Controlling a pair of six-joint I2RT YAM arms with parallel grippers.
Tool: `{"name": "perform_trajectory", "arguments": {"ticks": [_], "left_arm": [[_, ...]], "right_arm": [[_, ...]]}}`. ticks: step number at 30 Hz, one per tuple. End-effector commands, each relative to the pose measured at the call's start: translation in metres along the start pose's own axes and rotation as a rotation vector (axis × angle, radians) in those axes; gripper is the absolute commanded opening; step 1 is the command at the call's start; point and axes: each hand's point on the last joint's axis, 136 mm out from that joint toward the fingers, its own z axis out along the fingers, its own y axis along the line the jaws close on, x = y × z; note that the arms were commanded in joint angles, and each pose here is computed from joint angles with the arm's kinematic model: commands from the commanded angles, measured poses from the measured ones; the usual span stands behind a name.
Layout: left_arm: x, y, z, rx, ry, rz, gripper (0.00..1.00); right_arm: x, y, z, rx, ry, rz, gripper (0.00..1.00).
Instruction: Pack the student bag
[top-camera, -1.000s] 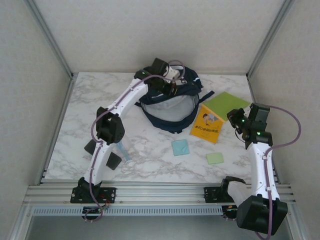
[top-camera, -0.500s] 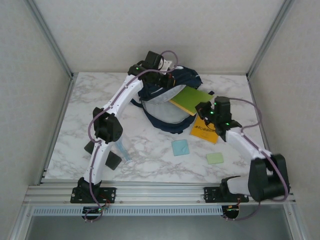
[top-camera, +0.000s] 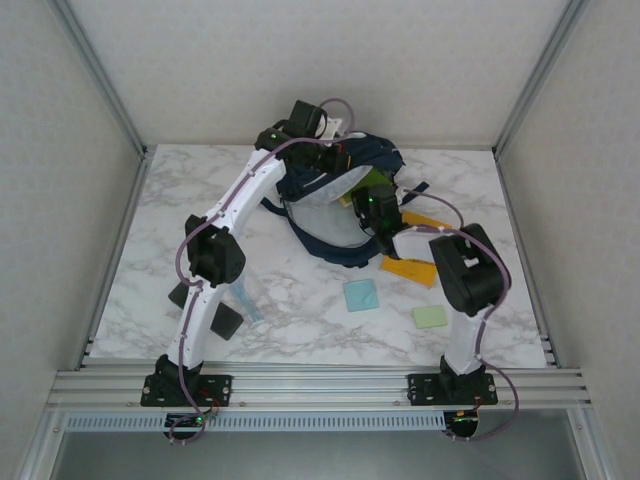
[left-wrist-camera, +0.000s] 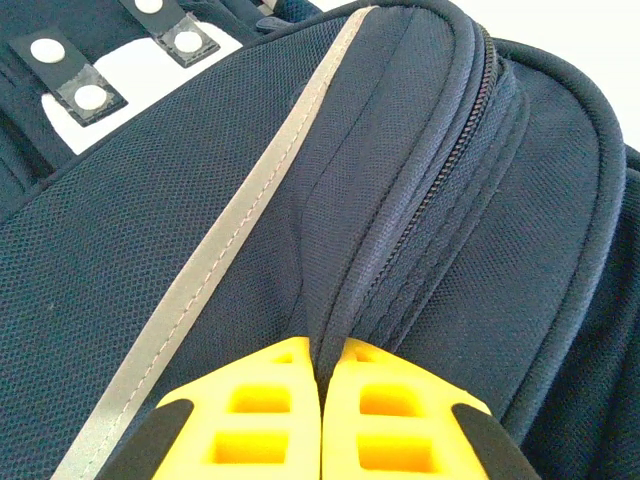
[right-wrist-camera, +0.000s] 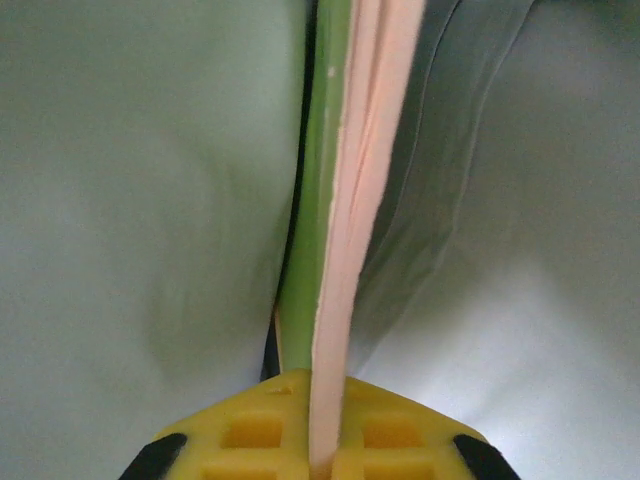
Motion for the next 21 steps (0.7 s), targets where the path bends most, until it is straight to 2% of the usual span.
{"name": "perform_trajectory", "arguments": {"ticks": [1,2,4,6,9,14,21], "left_arm": [[-0.043,-0.002,-0.036,-0.013,-0.148,0.007,0.00],[-0.043,0.003,-0.035,-0.017,-0.147,-0.006,0.00],[-0.044,0.016,-0.033,-0.018,-0.151,-0.045,0.00],[-0.043,0.030,-0.030,-0.040,-0.151,-0.069,0.00],[-0.041,0.047,-0.030,-0.082,-0.149,-0.075,0.00],[-0.039,0.066,-0.031,-0.134,-0.150,-0.081,0.00],[-0.024,0.096,-0.041,-0.243,-0.122,-0.063,0.00]], "right_arm": [[0.014,0.033,0.015,-0.104,0.037,0.118,0.03],[0.021,0.031,0.015,-0.087,0.063,0.112,0.10],[0.034,0.023,0.010,-0.031,0.124,0.082,0.31],[0.044,0.014,0.001,0.016,0.186,0.070,0.47],[0.054,-0.001,-0.023,0.085,0.261,0.043,0.62],[0.057,-0.014,-0.071,0.200,0.342,-0.085,0.73],[0.019,-0.032,-0.148,0.425,0.384,-0.446,0.75]]}}
